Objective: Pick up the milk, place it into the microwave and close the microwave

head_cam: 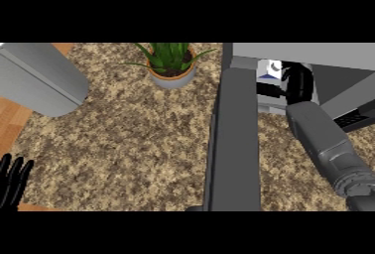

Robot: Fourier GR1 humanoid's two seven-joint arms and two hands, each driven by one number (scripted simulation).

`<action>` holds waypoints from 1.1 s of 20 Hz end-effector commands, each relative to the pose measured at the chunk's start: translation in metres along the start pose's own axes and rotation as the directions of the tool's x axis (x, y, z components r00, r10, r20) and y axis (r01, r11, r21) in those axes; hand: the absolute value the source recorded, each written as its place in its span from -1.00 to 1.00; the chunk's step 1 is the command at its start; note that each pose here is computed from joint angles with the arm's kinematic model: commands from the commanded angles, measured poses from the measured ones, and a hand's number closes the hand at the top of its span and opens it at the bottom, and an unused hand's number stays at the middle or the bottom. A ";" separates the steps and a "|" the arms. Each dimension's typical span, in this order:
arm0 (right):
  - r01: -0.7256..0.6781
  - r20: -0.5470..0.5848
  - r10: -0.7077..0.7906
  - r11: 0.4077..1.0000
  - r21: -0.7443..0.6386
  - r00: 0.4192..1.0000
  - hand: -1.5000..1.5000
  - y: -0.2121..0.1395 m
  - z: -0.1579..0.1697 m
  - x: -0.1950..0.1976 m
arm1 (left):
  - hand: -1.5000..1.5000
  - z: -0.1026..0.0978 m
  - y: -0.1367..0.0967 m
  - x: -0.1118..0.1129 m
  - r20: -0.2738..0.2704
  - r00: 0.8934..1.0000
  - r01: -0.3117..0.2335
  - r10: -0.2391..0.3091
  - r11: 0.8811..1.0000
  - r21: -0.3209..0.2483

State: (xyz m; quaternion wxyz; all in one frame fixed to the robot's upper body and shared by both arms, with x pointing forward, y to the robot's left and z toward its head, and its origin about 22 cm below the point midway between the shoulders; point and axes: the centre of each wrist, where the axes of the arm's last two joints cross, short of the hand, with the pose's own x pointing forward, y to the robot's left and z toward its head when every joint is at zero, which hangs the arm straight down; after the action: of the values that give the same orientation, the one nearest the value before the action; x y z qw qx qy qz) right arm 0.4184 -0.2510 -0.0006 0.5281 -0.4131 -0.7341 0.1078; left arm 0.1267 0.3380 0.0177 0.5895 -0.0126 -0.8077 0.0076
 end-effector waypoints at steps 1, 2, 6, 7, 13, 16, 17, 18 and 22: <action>-0.062 0.021 0.061 0.997 0.046 0.998 -1.00 -0.001 0.010 -0.011 | -1.00 -0.001 -0.002 -0.004 -0.008 1.000 0.000 0.000 1.000 0.003; -0.053 0.022 0.053 0.999 0.001 0.998 -1.00 0.003 0.002 0.001 | -1.00 -0.004 0.003 -0.001 -0.007 1.000 0.010 -0.010 1.000 -0.013; -0.045 0.050 0.045 0.999 -0.017 0.998 -1.00 0.001 -0.003 0.005 | -1.00 -0.006 -0.001 -0.003 0.006 1.000 0.003 -0.003 1.000 -0.019; -0.035 0.053 0.037 0.999 -0.035 0.998 -1.00 0.014 0.000 0.019 | -1.00 -0.004 0.002 -0.008 -0.005 1.000 0.000 0.000 1.000 0.001; -0.028 0.084 0.028 1.000 -0.008 0.996 -1.00 0.016 -0.006 0.028 | -1.00 -0.016 0.005 -0.009 0.004 1.000 0.015 -0.015 1.000 -0.019; -0.036 0.072 0.035 0.999 0.019 0.997 -1.00 0.017 0.003 0.019 | -1.00 -0.011 0.012 -0.010 -0.008 1.000 0.025 -0.025 1.000 -0.013; -0.040 0.096 0.036 0.999 0.036 0.995 -1.00 0.022 0.010 0.018 | -1.00 -0.009 0.007 -0.010 -0.010 1.000 0.000 0.000 1.000 -0.026; -0.025 0.092 0.020 0.998 0.054 0.996 -1.00 0.031 0.007 0.034 | -1.00 -0.022 0.002 -0.016 -0.007 1.000 0.001 -0.001 1.000 -0.014; -0.017 0.085 0.012 0.998 0.052 0.996 -1.00 0.033 0.020 0.022 | -1.00 -0.018 0.005 -0.015 -0.008 1.000 0.011 -0.011 1.000 -0.014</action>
State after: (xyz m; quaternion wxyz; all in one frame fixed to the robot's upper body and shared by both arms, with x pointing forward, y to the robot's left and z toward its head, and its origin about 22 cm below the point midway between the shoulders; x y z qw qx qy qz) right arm 0.4205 -0.2161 -0.0035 0.5090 -0.4026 -0.7466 0.1462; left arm 0.1453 0.3423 0.0091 0.5918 -0.0139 -0.8060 -0.0005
